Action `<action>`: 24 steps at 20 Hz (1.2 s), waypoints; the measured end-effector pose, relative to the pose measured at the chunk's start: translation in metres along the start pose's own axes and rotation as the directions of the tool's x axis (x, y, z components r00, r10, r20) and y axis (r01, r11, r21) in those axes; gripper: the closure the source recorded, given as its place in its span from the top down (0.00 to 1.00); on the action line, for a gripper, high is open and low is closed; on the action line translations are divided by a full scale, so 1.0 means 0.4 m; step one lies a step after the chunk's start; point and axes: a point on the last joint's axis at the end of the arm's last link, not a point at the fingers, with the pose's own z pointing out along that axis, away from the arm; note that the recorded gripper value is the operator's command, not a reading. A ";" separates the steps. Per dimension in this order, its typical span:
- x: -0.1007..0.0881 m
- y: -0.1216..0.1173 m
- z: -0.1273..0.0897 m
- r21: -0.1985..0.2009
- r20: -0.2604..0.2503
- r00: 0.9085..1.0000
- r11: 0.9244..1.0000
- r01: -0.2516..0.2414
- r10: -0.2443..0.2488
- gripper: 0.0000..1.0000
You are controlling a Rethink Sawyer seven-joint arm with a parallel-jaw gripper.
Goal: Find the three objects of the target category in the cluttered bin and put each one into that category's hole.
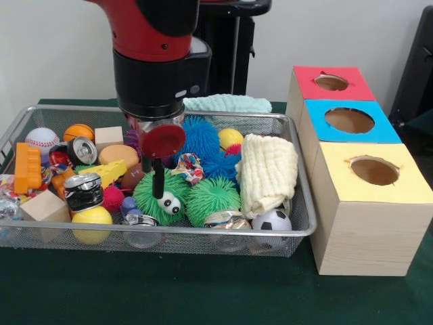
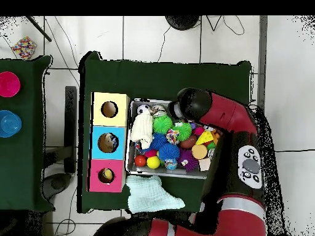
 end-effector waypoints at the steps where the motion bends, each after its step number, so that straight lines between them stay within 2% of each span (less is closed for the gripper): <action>1: 0.005 -0.005 0.006 0.000 -0.005 1.000 1.000 -0.004 0.004 1.00; 6: 0.041 -0.035 0.032 0.019 -0.058 0.997 0.999 -0.042 0.043 1.00; 10: 0.072 -0.054 0.043 0.030 -0.120 0.987 0.995 -0.099 0.102 1.00; 12: 0.094 -0.058 0.044 0.035 -0.155 0.979 0.991 -0.133 0.136 1.00; 18: 0.143 -0.044 0.018 0.028 -0.201 0.963 0.984 -0.175 0.177 1.00; 21: 0.168 -0.026 0.007 0.021 -0.210 0.961 0.984 -0.178 0.178 1.00; 24: 0.186 -0.023 0.006 0.025 -0.201 0.965 0.986 -0.164 0.165 1.00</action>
